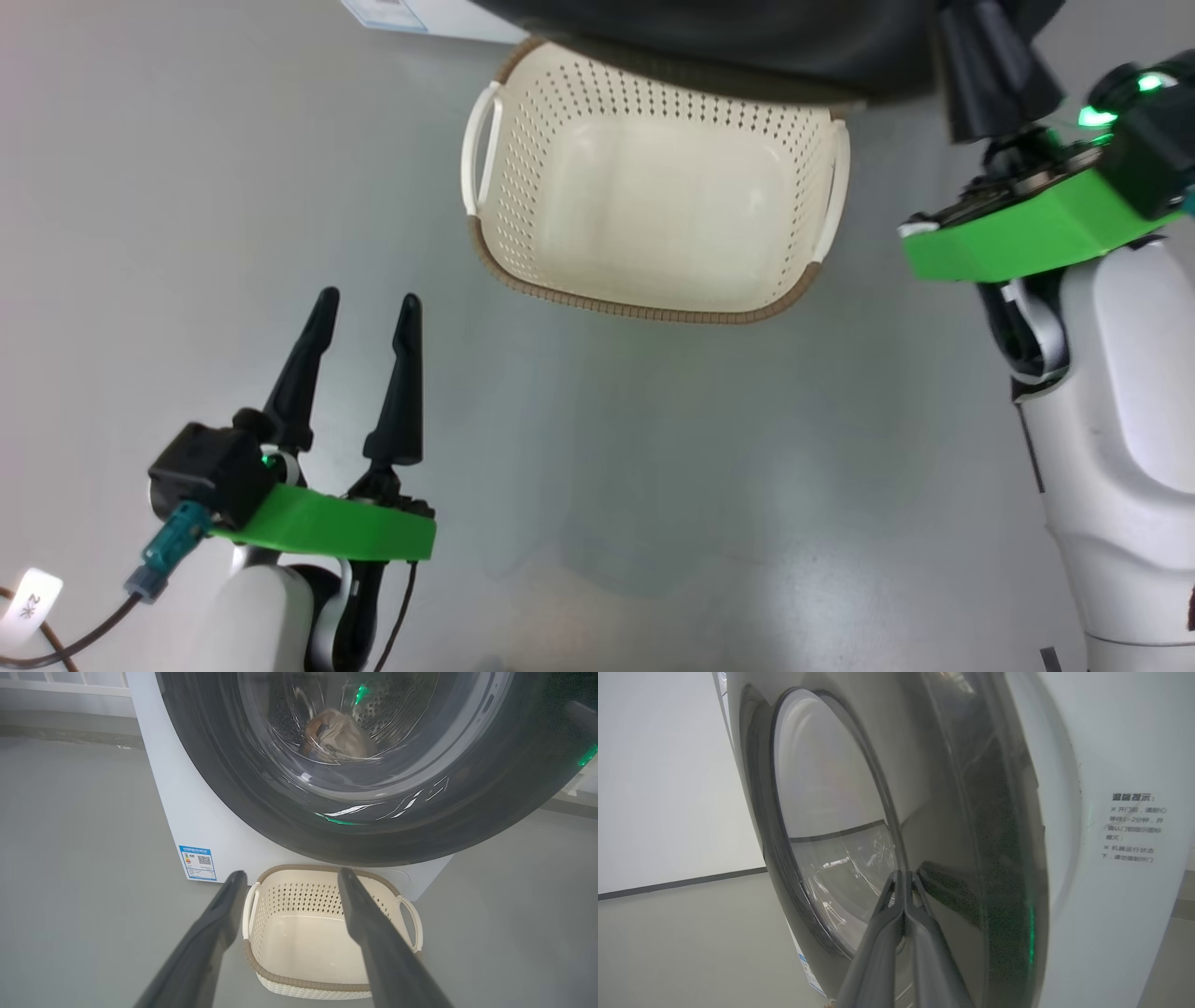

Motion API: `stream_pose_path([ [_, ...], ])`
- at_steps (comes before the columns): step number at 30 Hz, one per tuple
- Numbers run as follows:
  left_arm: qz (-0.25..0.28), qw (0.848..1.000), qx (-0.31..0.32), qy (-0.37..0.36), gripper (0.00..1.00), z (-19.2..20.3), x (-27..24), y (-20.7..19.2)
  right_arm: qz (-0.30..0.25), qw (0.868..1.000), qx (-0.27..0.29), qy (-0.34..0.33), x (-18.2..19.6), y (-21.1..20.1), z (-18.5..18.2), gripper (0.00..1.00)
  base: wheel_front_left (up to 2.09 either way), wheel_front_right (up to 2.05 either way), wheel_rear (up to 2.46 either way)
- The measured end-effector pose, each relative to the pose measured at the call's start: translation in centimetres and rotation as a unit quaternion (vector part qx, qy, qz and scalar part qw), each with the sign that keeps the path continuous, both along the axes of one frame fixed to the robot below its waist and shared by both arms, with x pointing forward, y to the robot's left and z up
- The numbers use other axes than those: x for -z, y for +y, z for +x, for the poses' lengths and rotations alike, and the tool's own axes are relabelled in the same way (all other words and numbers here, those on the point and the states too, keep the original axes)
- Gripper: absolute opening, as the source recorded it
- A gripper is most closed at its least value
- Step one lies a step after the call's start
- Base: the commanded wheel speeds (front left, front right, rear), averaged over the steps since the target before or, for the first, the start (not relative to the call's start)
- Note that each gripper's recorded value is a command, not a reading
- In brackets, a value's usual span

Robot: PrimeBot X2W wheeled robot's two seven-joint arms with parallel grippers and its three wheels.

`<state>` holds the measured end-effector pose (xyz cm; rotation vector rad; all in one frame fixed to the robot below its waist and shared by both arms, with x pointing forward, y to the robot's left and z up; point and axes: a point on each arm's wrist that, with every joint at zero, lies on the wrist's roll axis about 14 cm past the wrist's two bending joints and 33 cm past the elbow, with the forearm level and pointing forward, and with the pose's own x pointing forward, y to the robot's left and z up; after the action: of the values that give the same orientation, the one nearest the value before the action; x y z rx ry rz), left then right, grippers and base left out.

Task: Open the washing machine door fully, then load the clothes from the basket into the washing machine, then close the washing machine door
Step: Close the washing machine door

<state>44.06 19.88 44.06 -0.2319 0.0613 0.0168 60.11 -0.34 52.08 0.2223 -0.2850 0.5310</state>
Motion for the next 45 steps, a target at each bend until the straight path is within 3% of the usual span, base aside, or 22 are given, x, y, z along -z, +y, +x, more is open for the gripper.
stream_pose_path([
  [26,-0.015,0.999,0.04,0.025,1.0,3.3,3.8,-2.5,0.022,0.997,0.068,-0.015,0.2,-3.5,7.5,0.0,0.0,0.0,0.0],
  [45,-0.027,0.998,0.053,0.035,1.0,4.1,5.3,-3.5,0.016,0.999,0.045,-0.008,0.9,-1.8,9.8,0.0,0.0,0.0,0.0],
])
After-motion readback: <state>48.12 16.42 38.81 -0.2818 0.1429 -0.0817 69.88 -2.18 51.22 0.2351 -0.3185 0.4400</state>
